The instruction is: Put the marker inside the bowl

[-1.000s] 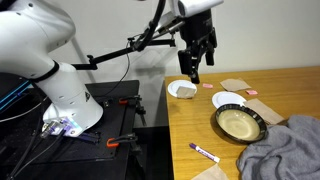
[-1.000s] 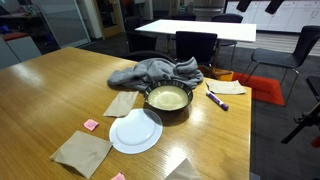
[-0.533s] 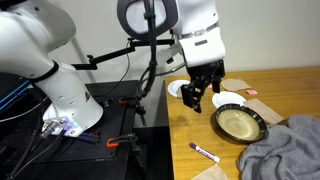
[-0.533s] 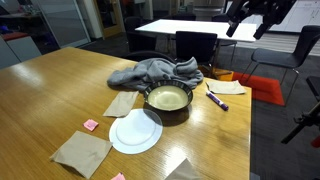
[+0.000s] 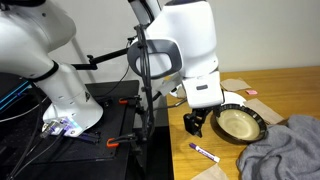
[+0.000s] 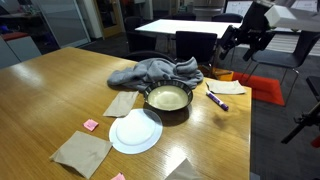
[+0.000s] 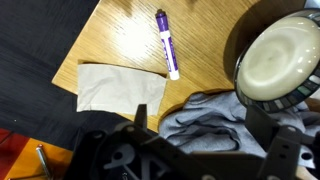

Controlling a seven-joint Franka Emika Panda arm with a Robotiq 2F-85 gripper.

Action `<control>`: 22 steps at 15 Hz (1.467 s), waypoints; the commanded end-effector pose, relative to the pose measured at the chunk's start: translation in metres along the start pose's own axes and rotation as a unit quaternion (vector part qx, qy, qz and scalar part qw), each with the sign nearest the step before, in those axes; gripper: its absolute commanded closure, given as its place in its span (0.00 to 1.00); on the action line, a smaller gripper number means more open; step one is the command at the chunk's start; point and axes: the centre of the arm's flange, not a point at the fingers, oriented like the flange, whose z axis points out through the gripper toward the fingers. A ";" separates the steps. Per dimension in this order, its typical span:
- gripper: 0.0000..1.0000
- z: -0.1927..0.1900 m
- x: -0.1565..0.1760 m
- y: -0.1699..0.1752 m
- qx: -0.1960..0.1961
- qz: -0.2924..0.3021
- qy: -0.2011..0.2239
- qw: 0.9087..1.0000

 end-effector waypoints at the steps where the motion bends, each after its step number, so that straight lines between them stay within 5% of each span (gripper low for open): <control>1: 0.00 0.039 0.005 -0.005 -0.006 0.002 0.008 1.000; 11: 0.00 0.108 -0.016 -0.026 -0.033 0.003 -0.026 0.999; 22: 0.00 0.101 -0.006 -0.008 -0.058 0.036 -0.027 0.997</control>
